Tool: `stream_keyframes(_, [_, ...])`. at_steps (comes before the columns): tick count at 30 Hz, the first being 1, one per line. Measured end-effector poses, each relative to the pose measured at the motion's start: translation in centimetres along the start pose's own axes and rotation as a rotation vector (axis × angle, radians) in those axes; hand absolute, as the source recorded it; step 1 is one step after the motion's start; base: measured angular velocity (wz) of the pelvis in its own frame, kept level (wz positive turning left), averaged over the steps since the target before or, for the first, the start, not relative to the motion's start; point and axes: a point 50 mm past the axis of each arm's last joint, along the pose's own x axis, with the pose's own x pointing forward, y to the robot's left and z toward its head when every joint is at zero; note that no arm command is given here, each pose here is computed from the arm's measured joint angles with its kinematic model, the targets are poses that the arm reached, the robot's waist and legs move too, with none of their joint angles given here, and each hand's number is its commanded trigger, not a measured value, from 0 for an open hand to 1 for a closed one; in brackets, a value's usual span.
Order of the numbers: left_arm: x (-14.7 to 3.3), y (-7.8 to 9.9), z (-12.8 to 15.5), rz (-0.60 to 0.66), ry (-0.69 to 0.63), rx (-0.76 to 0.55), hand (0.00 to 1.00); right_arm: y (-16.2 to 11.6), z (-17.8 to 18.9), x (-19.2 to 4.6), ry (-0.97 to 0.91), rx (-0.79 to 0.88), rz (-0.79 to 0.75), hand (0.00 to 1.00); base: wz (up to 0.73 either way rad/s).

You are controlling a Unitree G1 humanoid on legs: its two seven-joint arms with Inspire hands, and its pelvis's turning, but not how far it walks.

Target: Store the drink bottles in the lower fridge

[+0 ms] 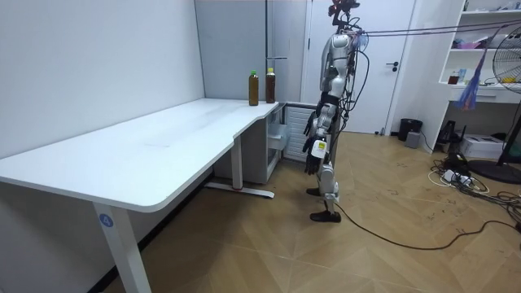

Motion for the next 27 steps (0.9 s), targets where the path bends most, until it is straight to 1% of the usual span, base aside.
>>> stream_keyframes(2, [0.0, 0.1, 0.7, 0.029, -0.012, -0.111, 0.0, -0.1, -0.2, 0.0, 0.0, 0.001, -0.014, 0.0, 0.0])
stream_keyframes(5, [-0.1, -0.1, 1.9, 0.048, -0.048, -0.213, 0.0, -0.3, -0.3, -0.1, -0.006, 0.004, -0.026, 0.0, 0.0])
stream_keyframes(8, [-0.1, -0.3, 2.9, 0.066, -0.075, -0.281, 0.0, -0.3, -0.2, -0.1, -0.008, 0.0, -0.037, 0.0, 0.0])
stream_keyframes(12, [-0.6, -1.1, 5.1, 0.073, -0.158, -0.321, 0.0, -0.5, -0.1, -0.2, -0.017, 0.002, -0.054, 0.0, 0.0])
stream_keyframes(14, [-1.3, -1.9, 7.1, 0.063, -0.247, -0.35, 0.0, -0.5, -0.1, -0.2, -0.02, 0.001, -0.062, 0.0, 0.02])
stream_keyframes(16, [-1.9, -2.6, 8.5, 0.052, -0.308, -0.371, 0.0, -0.6, 0.0, -0.2, -0.023, -0.006, -0.072, 0.0, 0.0])
stream_keyframes(19, [-2.5, -3.3, 9.8, 0.056, -0.37, -0.383, 0.0, -0.7, 0.2, -0.2, -0.038, -0.031, -0.089, 0.0, -0.01])
stream_keyframes(23, [-3.3, -3.5, 11.1, 0.094, -0.459, -0.343, 0.0, -0.9, 0.1, -0.3, -0.054, -0.059, -0.104, 0.0, -0.01])
stream_keyframes(24, [-3.5, -3.5, 11.5, 0.1, -0.473, -0.353, 0.0, -1.0, 0.0, -0.4, -0.056, -0.061, -0.106, 0.0, 0.0])
stream_keyframes(26, [-4.6, -3.5, 13.0, 0.117, -0.549, -0.416, 0.0, -1.2, 0.0, -0.4, -0.063, -0.06, -0.119, 0.0, 0.04])
stream_keyframes(27, [-4.9, -3.5, 13.4, 0.122, -0.574, -0.419, 0.0, -1.2, 0.0, -0.5, -0.063, -0.059, -0.121, 0.0, 0.0])
